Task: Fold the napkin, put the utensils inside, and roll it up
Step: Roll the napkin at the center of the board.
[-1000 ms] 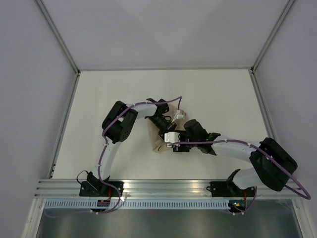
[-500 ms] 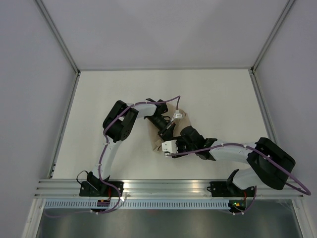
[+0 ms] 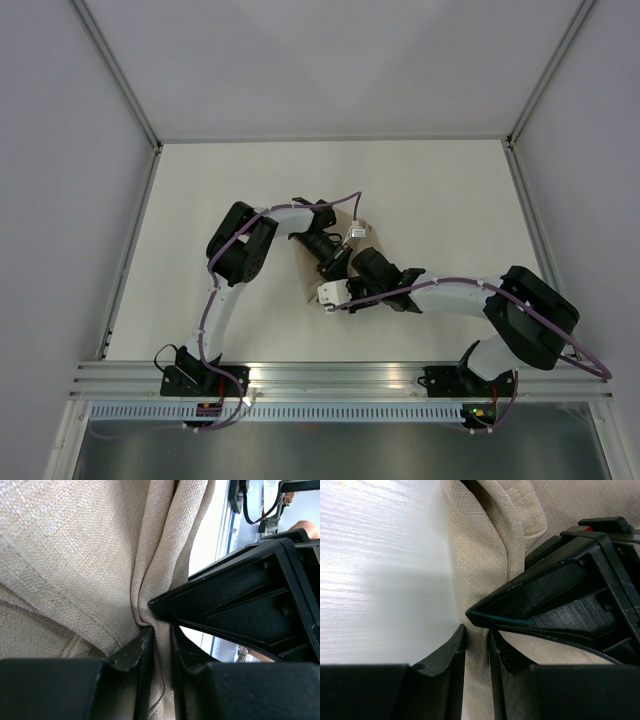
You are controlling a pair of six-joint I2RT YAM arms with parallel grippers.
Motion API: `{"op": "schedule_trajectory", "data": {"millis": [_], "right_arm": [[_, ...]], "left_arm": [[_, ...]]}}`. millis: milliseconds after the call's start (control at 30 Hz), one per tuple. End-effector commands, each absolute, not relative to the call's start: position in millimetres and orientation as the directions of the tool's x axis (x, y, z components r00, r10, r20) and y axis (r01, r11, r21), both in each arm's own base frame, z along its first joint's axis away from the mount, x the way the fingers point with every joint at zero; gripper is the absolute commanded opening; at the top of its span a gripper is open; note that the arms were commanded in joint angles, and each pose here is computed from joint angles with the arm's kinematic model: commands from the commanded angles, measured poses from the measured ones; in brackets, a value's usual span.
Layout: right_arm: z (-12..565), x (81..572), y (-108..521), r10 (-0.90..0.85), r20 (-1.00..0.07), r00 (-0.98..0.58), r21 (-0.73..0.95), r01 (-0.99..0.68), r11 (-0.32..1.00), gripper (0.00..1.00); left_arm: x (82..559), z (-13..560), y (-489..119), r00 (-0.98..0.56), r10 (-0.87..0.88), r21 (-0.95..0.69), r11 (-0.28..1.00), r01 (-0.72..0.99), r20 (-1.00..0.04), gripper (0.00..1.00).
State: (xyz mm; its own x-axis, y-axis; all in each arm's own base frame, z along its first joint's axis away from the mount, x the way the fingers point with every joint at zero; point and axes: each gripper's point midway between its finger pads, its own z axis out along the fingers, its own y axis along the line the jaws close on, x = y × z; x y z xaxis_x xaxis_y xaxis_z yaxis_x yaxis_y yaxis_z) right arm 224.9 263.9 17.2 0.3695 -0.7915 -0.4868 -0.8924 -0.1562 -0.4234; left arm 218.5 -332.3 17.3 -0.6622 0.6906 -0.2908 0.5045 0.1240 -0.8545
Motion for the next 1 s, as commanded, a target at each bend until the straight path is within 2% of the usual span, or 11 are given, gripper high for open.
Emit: {"op": "schedule_trajectory", "data": {"millis": [0,67,267,600,633,767,800,900,933,967], "right_arm": [[-4.0,206.6,248.6,-0.836,-0.434,0.335,-0.300,-0.929,-0.216,0.22],[-4.2,203.8,249.0,-0.840,-0.437,0.322,-0.275,-0.937,-0.216,0.20],[-2.1,192.4,254.8,-0.842,-0.455,0.289,-0.179,-0.956,-0.232,0.17],[10.0,188.0,266.3,-0.843,-0.495,0.210,-0.019,-0.973,-0.232,0.16],[10.1,185.2,263.5,-0.849,-0.491,0.195,0.013,-0.973,-0.231,0.16],[15.6,188.8,262.4,-0.852,-0.504,0.141,0.104,-0.970,-0.222,0.16],[16.5,191.1,261.2,-0.857,-0.504,0.109,0.145,-0.967,-0.208,0.16],[17.1,196.9,257.9,-0.865,-0.497,0.067,0.214,-0.957,-0.197,0.15],[17.9,196.8,258.8,-0.863,-0.501,0.054,0.238,-0.951,-0.198,0.15],[17.3,204.2,261.3,-0.862,-0.506,0.044,0.252,-0.948,-0.196,0.15]], "left_arm": [[228.8,24.8,-336.5,-0.624,0.695,-0.810,0.102,0.578,-0.357,0.28],[234.1,32.3,-337.7,-0.619,0.689,-0.795,0.102,0.598,-0.377,0.34],[253.9,64.5,-339.7,-0.627,0.635,-0.755,0.102,0.647,-0.451,0.42],[281.1,105.4,-337.1,-0.626,0.526,-0.684,0.108,0.721,-0.576,0.45],[282.3,104.7,-334.6,-0.647,0.515,-0.693,0.135,0.708,-0.562,0.45],[317.6,117.5,-318.6,-0.665,0.417,-0.613,0.271,0.742,-0.620,0.44],[326.6,130.8,-314.9,-0.632,0.375,-0.564,0.287,0.774,-0.678,0.45],[359.7,148.3,-296.2,-0.617,0.251,-0.484,0.432,0.761,-0.746,0.45],[364.8,170.9,-289.7,-0.595,0.200,-0.455,0.473,0.754,-0.778,0.45],[377.9,177.8,-278.5,-0.567,0.170,-0.395,0.560,0.728,-0.806,0.44]]}}
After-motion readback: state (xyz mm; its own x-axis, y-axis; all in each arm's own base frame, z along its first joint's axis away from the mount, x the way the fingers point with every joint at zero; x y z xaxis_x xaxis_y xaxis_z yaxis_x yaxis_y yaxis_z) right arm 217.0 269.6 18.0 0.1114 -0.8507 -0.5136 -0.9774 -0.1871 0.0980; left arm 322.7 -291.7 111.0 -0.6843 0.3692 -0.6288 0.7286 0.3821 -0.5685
